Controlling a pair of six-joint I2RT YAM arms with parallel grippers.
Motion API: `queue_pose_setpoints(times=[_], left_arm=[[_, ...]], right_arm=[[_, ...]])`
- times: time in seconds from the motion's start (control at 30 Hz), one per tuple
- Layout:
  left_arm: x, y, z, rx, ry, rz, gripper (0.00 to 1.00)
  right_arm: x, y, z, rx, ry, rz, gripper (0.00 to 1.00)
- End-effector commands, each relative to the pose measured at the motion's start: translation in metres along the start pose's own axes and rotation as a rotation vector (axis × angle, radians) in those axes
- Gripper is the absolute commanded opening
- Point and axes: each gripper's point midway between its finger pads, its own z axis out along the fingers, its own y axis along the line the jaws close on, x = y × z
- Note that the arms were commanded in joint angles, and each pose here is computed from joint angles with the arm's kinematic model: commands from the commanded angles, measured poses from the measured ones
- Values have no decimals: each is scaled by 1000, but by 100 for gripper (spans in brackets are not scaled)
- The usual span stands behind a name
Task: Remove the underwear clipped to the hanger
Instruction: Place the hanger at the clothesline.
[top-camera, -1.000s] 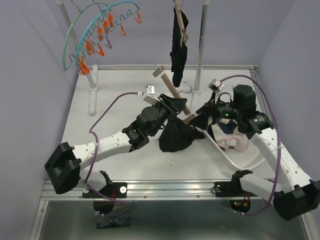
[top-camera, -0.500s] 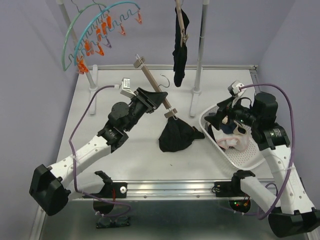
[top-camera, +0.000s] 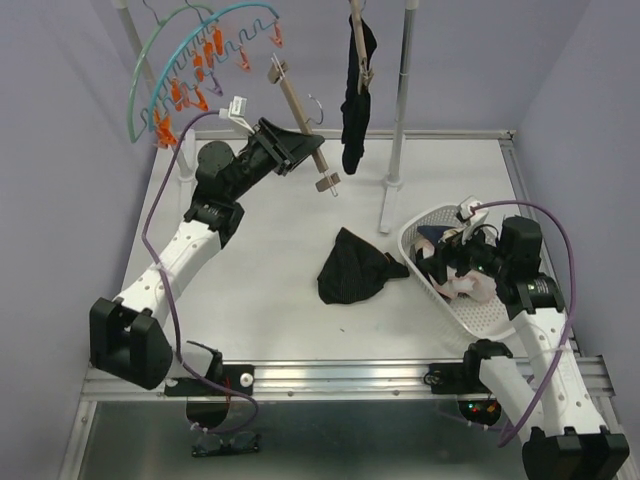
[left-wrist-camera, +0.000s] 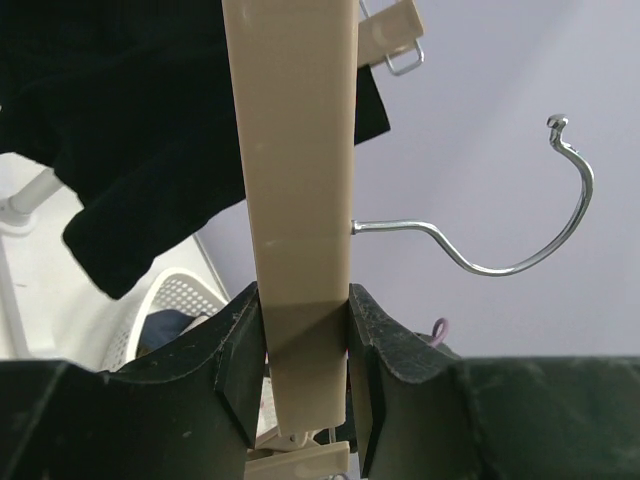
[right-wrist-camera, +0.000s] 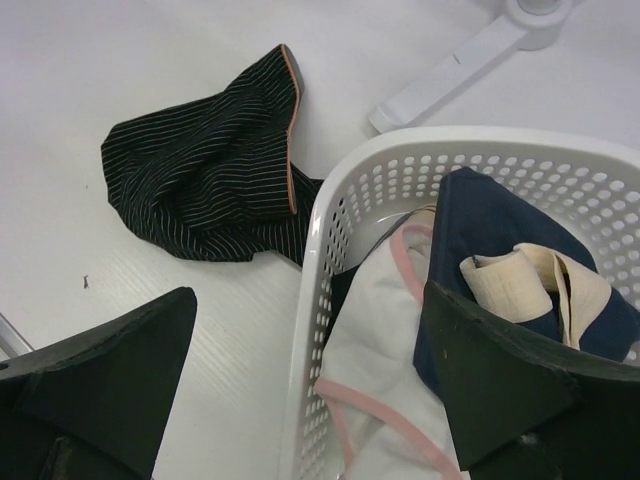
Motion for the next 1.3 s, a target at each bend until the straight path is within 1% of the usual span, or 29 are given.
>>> queue_pose_setpoints(times=[0.0,0.03,0.1,0.13,0.17,0.2,0.23,0.27,0.3,0.33,0.37,0.4,0.43,0.47,0.5,0.53,0.57,0.6,0.63,0.67,0.8,1.03,1.07,1.13,1.17,1.27], left_arm=[[-18,-66,14,214,70,0,1],[-17,-58,25,206,92,-34,1],[-22,-62,35,221,108,-51,1],[-30,-77,39,256,104,-48,1],[-32,-79,44,266,112,-59,1],[-31,-69,54,252,134,-105,1],[-39,-83,58,287,130,-102,1],[-38,-72,69,278,148,-129,1],[-41,-73,73,283,156,-171,1],[-48,-86,76,321,151,-167,1],[-49,-76,86,312,156,-199,1],[-53,-78,89,320,155,-241,1],[-61,-90,90,359,149,-238,1],[-64,-92,93,368,148,-250,1],[-67,-83,102,363,144,-269,1],[-74,-99,102,397,140,-274,1],[-79,-102,105,408,135,-279,1],[-81,-91,114,399,137,-300,1],[-88,-108,114,438,137,-303,1],[-89,-96,122,426,141,-328,1],[-98,-102,132,460,141,-357,1],[-110,-104,137,480,117,-390,1],[-111,-97,140,472,111,-402,1],[-116,-101,140,485,106,-416,1],[-117,-97,143,483,101,-427,1],[-123,-102,143,505,96,-446,1]], right_arm=[[-10,-3,-2,6,-57,-68,100],[-12,-2,-3,7,-63,-72,100],[-13,-7,-7,35,-73,-70,100],[-12,-7,-8,41,-75,-72,100],[-12,-8,-10,47,-81,-74,100],[-14,-7,-13,56,-92,-81,100],[-14,-7,-13,58,-94,-83,100],[-15,-8,-14,64,-98,-84,100],[-15,-8,-15,69,-101,-86,100],[-15,-9,-16,72,-103,-86,100],[-16,-10,-16,77,-104,-85,100],[-16,-10,-17,77,-105,-86,100],[-16,-11,-17,80,-106,-86,100],[-16,-10,-17,82,-107,-87,100],[-16,-11,-18,84,-108,-87,100],[-16,-11,-18,86,-110,-87,100],[-16,-11,-18,87,-108,-87,100],[-16,-11,-18,87,-110,-86,100],[-16,-11,-19,87,-112,-87,100],[-17,-11,-19,88,-114,-89,100],[-16,-12,-20,91,-115,-92,100],[-16,-12,-20,92,-114,-92,100],[-15,-12,-20,92,-112,-90,100],[-15,-12,-19,90,-111,-90,100],[-15,-12,-19,89,-111,-90,100],[-15,-12,-19,88,-110,-91,100]])
